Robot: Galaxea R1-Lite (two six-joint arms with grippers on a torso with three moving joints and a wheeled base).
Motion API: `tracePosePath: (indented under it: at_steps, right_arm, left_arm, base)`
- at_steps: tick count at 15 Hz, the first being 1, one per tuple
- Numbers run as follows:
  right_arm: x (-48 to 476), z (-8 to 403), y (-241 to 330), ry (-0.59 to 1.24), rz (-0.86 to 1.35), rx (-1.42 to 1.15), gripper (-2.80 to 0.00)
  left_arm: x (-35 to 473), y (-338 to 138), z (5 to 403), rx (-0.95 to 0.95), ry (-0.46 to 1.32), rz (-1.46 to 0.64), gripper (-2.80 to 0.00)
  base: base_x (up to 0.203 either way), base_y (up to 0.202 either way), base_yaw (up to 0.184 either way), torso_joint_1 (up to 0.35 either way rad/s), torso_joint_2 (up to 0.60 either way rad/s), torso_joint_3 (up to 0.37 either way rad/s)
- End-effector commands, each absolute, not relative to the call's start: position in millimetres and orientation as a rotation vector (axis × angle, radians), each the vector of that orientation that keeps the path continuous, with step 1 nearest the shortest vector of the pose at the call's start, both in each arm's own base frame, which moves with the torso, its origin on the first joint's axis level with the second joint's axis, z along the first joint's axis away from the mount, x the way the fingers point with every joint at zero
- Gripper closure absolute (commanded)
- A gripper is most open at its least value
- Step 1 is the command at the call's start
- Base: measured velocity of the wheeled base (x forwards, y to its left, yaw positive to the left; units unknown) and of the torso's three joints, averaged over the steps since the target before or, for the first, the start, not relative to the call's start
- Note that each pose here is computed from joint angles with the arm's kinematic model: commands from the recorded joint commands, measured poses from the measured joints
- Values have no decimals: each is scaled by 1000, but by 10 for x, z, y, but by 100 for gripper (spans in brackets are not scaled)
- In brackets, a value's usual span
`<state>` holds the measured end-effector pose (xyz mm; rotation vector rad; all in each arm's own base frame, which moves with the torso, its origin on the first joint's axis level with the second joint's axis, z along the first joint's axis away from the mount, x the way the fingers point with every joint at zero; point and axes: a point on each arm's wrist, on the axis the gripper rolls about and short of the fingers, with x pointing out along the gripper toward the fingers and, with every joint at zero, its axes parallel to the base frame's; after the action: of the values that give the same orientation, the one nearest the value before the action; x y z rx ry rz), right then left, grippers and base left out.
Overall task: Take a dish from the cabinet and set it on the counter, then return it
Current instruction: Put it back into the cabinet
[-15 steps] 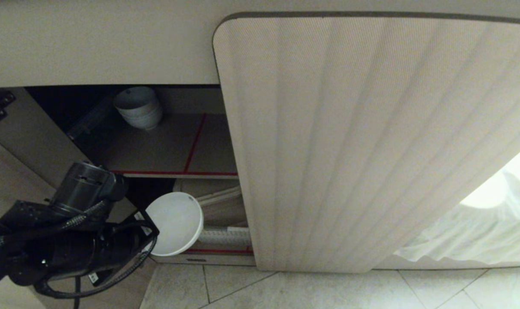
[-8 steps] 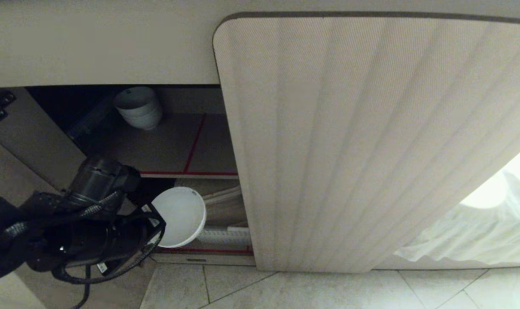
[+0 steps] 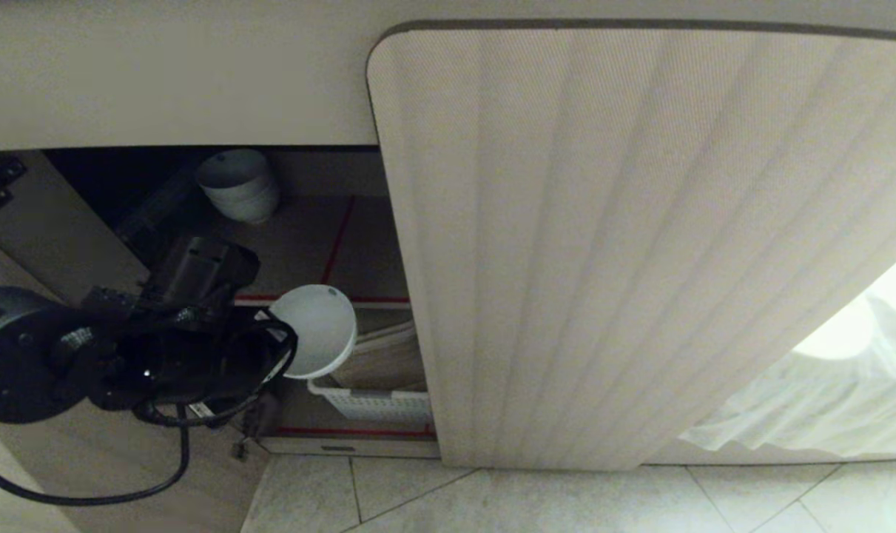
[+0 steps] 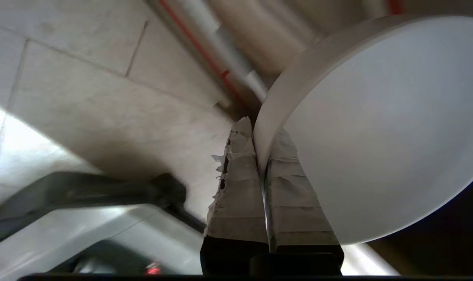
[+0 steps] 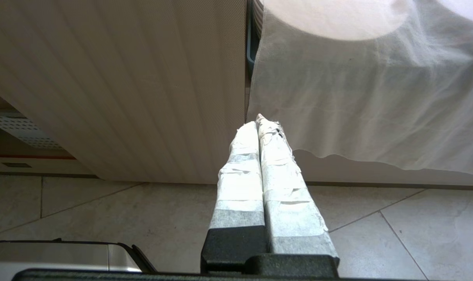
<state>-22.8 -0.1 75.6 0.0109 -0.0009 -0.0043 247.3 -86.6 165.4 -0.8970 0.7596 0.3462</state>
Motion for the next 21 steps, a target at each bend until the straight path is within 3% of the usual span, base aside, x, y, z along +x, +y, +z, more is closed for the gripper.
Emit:
tracePosePath:
  at_steps: [1,12,21]
  right_arm:
    - [-228,756,-1,-2,-3,11,0]
    - [-228,756,-1,-2,-3,11,0]
    - [-228,756,-1,-2,-3,11,0]
  left_arm:
    - [2549,-836,1651,-915,749,370,0]
    - [2798,-561,1747,-1040,688,430,0]
    - [2886,-512,1752,-1067,811,426,0]
  base:
    - [0,0,0,0,0,0]
    - [0,0,0,0,0,0]
    - [0,0,0,0,0,0]
